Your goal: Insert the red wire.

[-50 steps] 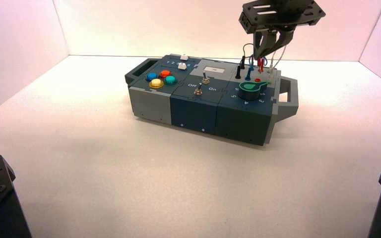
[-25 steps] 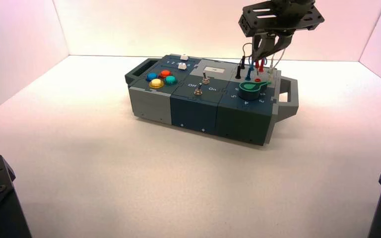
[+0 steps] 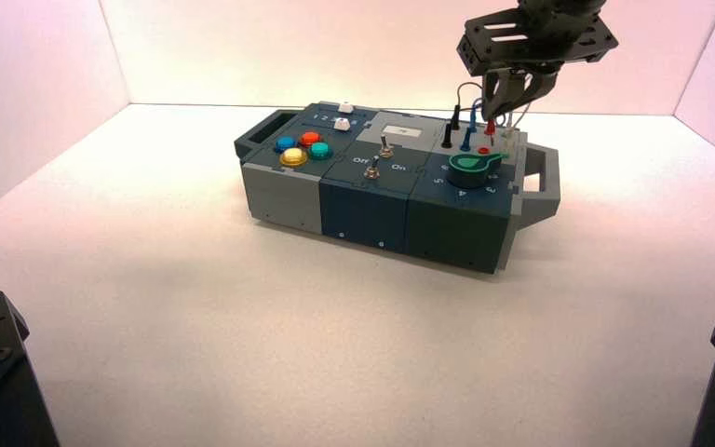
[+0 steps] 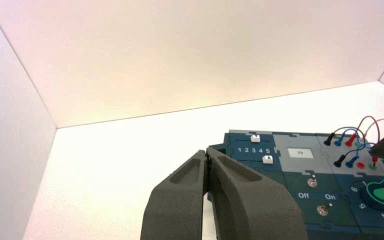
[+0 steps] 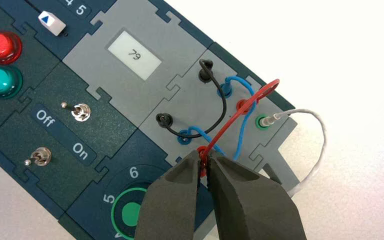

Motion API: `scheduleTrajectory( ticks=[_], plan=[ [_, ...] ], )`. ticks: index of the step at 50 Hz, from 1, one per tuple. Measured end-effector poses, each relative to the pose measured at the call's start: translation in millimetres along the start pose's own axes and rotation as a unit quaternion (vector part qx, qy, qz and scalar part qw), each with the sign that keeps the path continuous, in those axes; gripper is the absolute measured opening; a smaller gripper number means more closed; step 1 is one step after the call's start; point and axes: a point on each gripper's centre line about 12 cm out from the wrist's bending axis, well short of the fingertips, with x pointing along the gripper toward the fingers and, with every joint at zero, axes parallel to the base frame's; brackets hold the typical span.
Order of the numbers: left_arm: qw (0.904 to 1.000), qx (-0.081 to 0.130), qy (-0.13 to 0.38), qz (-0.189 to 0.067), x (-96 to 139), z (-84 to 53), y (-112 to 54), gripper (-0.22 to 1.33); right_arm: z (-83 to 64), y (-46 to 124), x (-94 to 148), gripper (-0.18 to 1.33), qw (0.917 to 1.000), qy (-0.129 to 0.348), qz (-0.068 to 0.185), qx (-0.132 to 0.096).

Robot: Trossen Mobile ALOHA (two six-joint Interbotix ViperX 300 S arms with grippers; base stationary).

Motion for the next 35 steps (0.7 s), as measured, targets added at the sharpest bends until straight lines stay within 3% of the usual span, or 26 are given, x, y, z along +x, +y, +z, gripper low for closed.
scheduleTrajectory(
  ticks=[35],
  plan=[
    [1.0,0.0,-0.001,0.0,0.0,0.2,0.0,-0.16,-2.2,0.9,12.0,-0.01,1.0,0.002,0.003,-0.003]
  ],
)
